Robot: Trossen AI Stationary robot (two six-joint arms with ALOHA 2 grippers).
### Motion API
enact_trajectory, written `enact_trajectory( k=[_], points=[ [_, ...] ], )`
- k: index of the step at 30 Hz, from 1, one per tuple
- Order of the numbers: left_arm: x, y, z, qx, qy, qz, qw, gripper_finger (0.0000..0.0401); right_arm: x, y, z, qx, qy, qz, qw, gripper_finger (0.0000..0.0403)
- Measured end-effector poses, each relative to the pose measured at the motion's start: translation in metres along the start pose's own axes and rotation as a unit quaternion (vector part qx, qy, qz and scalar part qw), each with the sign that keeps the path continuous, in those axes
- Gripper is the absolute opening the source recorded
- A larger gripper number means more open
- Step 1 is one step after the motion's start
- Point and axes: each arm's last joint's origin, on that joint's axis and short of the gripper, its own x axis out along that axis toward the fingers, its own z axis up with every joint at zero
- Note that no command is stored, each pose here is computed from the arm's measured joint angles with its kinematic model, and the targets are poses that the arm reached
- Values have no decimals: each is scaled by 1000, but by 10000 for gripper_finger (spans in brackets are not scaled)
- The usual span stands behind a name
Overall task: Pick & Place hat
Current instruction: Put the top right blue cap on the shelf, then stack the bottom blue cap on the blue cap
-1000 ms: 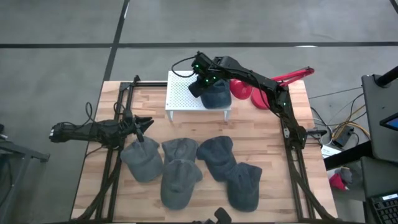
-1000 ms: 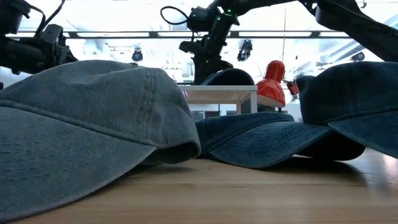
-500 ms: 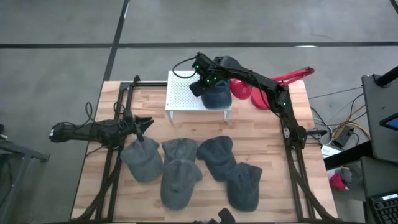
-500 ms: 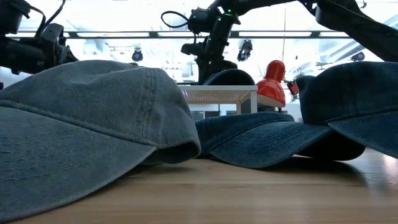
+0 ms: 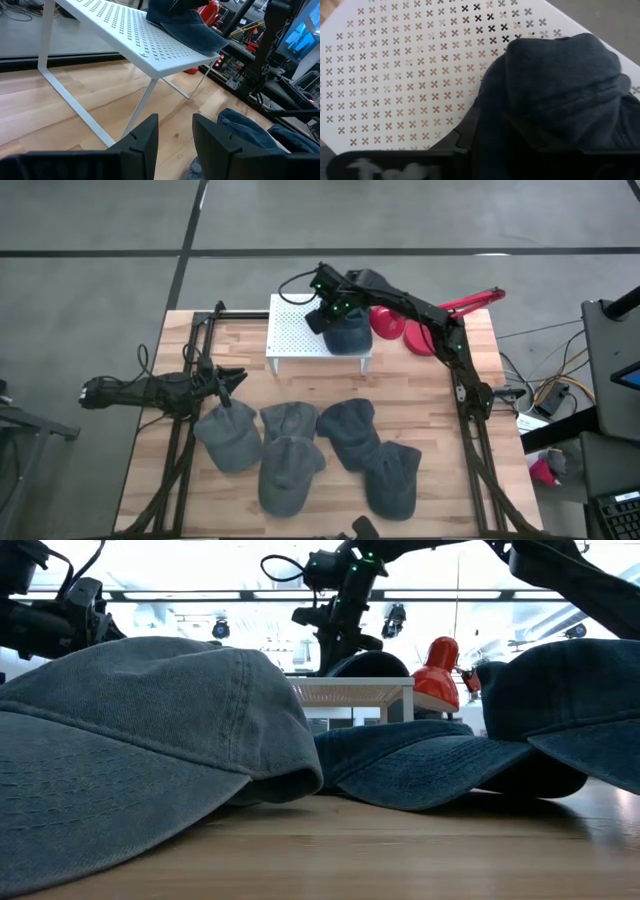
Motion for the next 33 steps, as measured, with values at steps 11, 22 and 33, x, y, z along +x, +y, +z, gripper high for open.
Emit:
enact_trajectory(
  k=[11,22,33],
  points=[
    [0,0,0,0,0,0,1000,122,-28,-4,1,10,-30,0,1000,78],
    [0,0,0,0,0,0,1000,122,-95,15,-32,4,-14,25,1000,70],
    [0,0,0,0,0,0,1000,122,-173,63,-122,72,47,53,995,59]
  ],
)
